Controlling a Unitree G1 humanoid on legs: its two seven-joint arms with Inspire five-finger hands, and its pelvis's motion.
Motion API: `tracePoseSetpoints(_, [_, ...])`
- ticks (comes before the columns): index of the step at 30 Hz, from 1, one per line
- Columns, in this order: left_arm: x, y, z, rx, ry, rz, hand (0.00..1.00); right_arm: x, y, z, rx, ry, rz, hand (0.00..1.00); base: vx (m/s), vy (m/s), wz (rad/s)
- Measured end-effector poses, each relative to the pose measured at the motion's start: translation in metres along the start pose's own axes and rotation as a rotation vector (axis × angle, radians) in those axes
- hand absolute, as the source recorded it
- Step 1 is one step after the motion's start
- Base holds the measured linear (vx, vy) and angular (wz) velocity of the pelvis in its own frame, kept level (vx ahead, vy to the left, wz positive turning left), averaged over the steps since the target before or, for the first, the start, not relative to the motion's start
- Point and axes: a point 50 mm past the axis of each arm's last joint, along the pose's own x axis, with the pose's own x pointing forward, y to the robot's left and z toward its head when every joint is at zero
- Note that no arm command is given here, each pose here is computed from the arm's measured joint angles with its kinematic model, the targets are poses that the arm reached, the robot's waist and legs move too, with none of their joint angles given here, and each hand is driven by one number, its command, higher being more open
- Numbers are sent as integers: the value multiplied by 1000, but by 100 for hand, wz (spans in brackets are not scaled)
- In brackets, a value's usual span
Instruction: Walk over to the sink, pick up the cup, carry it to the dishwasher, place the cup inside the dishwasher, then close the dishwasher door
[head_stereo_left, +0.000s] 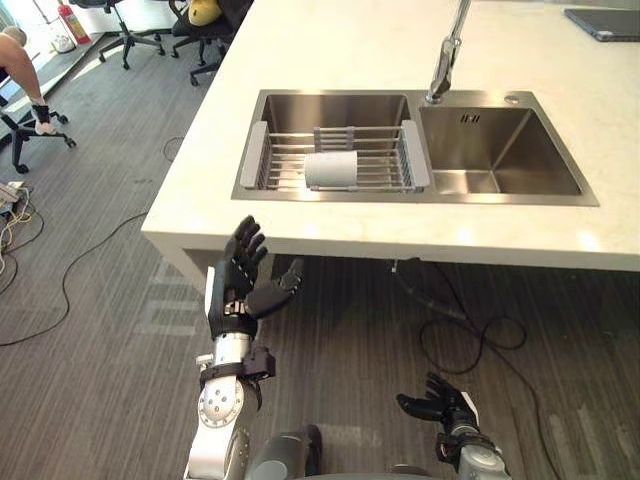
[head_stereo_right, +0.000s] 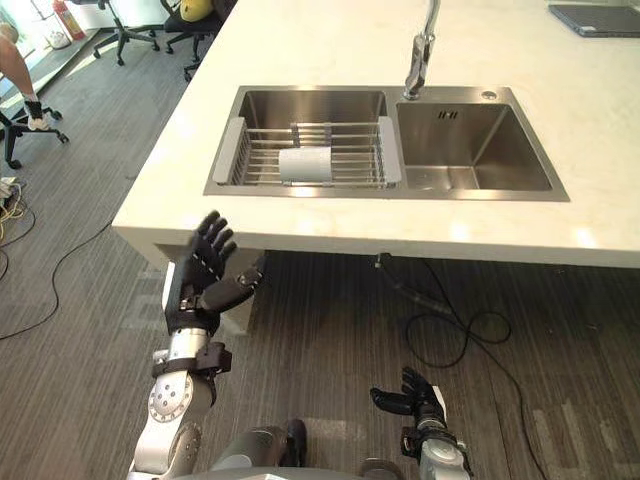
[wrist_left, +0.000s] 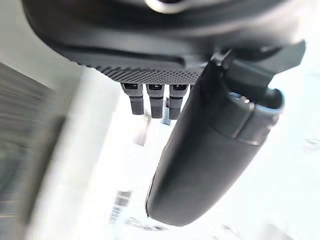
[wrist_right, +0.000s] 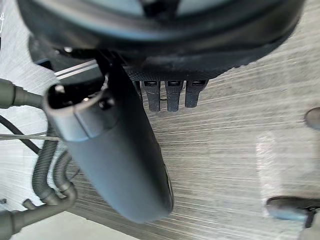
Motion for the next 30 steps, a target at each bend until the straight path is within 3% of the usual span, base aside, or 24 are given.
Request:
tracePoseSetpoints(4, [1, -7, 18, 38, -97, -10, 90, -5, 3, -16, -16, 55, 20, 90, 357, -58, 25])
tracePoseSetpoints(10, [1, -9, 21, 122, -137, -8, 90, 0, 12, -3, -51, 6, 63, 90, 378, -191, 6])
tracePoseSetpoints(17, [13, -24, 7, 266, -128, -148, 90, -1, -12, -2, -79, 3, 23, 90, 317, -167, -2])
tracePoseSetpoints(25, [26, 12, 17, 524, -167, -108, 90, -6, -21, -11, -88, 25, 17, 90, 140, 47, -17])
tracePoseSetpoints(30, [38, 19, 28, 701, -226, -171, 90, -6, -14, -8, -81, 6, 57, 90, 128, 155, -10])
